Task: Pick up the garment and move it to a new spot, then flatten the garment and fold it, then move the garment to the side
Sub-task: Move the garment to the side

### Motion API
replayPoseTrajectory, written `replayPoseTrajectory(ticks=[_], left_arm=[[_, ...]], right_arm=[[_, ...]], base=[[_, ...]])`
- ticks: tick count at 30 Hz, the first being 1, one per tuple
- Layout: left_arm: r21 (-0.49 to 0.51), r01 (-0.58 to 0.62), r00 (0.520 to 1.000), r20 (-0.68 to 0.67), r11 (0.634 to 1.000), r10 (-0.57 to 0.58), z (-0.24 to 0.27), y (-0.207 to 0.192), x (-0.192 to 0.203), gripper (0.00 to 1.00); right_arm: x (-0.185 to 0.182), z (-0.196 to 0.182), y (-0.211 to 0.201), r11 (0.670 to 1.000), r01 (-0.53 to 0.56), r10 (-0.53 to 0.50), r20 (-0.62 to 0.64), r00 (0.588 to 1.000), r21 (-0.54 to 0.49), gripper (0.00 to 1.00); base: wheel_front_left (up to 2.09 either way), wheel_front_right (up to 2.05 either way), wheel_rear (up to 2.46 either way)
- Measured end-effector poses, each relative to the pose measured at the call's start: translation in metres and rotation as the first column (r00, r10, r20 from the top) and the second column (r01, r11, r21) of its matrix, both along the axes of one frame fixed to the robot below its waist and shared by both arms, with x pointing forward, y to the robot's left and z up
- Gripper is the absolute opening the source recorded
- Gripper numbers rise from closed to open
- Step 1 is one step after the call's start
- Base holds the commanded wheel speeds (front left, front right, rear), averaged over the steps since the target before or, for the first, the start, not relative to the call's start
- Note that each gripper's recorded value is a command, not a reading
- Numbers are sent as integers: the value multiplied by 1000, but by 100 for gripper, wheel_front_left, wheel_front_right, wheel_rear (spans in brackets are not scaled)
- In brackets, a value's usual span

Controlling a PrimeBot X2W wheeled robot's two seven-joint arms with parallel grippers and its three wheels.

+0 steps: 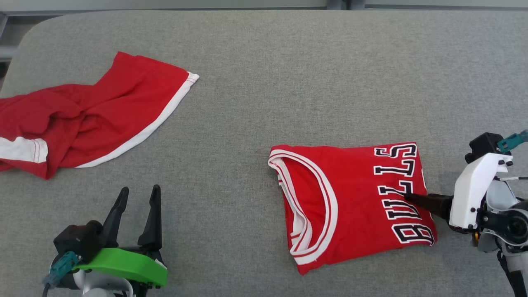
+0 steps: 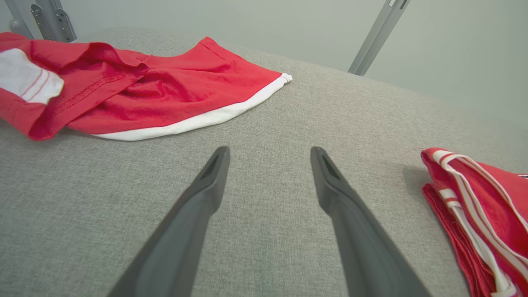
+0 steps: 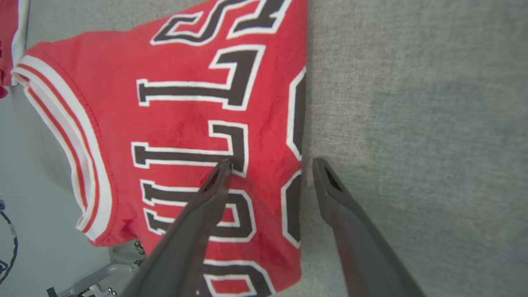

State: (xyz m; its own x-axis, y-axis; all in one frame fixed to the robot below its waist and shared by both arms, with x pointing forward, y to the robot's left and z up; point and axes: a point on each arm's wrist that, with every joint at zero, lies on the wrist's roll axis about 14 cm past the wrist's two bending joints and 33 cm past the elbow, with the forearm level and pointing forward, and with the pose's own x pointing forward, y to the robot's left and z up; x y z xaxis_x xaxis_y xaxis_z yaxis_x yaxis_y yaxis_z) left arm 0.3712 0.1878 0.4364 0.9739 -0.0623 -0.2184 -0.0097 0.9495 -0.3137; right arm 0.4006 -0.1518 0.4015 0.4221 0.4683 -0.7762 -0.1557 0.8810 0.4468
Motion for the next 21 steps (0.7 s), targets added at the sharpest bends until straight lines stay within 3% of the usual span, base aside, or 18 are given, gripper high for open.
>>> replayPoseTrajectory(ticks=[5,7,14,21], left_arm=[[-4,-9,1000,3,1000,9,0,1,4,100],[-9,-16,1000,5,1000,16,0,1,4,100],[-9,-54,998,17,999,54,4,10,1,100],[1,-37,999,33,999,37,7,7,6,100]], right_arm=[[6,-9,18,999,-37,37,-67,997,9,100],[4,-13,27,997,-73,73,-93,993,4,2],[2,0,76,978,-183,191,-76,979,104,0],[18,10,48,987,-156,156,-14,988,26,0]], base=[[0,0,0],[0,0,0],[0,0,0],[0,0,0]])
